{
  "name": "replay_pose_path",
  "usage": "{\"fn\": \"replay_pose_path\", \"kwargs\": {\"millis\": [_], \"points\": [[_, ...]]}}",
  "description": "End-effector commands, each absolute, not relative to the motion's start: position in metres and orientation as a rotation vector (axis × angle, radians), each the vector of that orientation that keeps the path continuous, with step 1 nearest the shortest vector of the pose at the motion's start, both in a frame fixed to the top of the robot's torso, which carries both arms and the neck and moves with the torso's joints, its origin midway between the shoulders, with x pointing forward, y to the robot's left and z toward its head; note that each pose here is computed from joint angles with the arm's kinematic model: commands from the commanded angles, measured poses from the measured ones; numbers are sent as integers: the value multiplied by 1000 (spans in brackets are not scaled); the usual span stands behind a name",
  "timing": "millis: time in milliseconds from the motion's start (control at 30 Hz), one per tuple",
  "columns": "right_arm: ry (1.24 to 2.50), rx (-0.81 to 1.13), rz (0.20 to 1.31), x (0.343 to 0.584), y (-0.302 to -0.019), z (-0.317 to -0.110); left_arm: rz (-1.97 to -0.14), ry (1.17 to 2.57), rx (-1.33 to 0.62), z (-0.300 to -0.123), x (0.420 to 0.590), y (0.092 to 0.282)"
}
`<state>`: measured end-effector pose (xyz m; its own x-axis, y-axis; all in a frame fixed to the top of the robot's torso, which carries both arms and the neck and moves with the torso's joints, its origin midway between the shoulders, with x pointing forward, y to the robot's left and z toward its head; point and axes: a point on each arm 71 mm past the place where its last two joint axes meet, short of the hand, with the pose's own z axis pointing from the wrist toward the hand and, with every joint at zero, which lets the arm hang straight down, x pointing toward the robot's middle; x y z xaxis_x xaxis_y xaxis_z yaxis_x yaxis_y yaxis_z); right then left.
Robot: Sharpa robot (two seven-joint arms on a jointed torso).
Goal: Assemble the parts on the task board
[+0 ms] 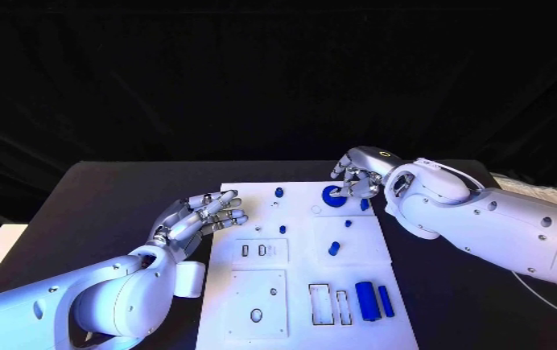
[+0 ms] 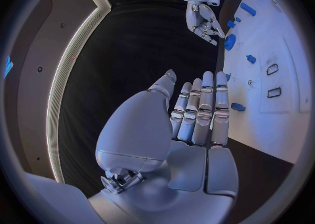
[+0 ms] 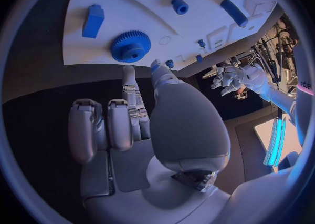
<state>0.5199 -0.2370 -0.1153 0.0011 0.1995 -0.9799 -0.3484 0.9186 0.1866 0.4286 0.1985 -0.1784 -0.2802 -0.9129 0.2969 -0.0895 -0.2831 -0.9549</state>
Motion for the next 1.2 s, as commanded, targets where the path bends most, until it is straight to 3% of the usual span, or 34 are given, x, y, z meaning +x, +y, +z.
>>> {"fn": "replay_pose_path", "kwargs": {"millis": [33, 367, 1200], "points": [[1555, -141, 368, 521, -241, -119, -1650, 1300, -1305, -177, 429, 198], [1626, -140, 311, 526, -243, -126, -1654, 1304, -1306, -178, 430, 197], [1634, -150, 330, 529, -237, -129, -1650, 1311, -1310, -179, 431, 197]]}}
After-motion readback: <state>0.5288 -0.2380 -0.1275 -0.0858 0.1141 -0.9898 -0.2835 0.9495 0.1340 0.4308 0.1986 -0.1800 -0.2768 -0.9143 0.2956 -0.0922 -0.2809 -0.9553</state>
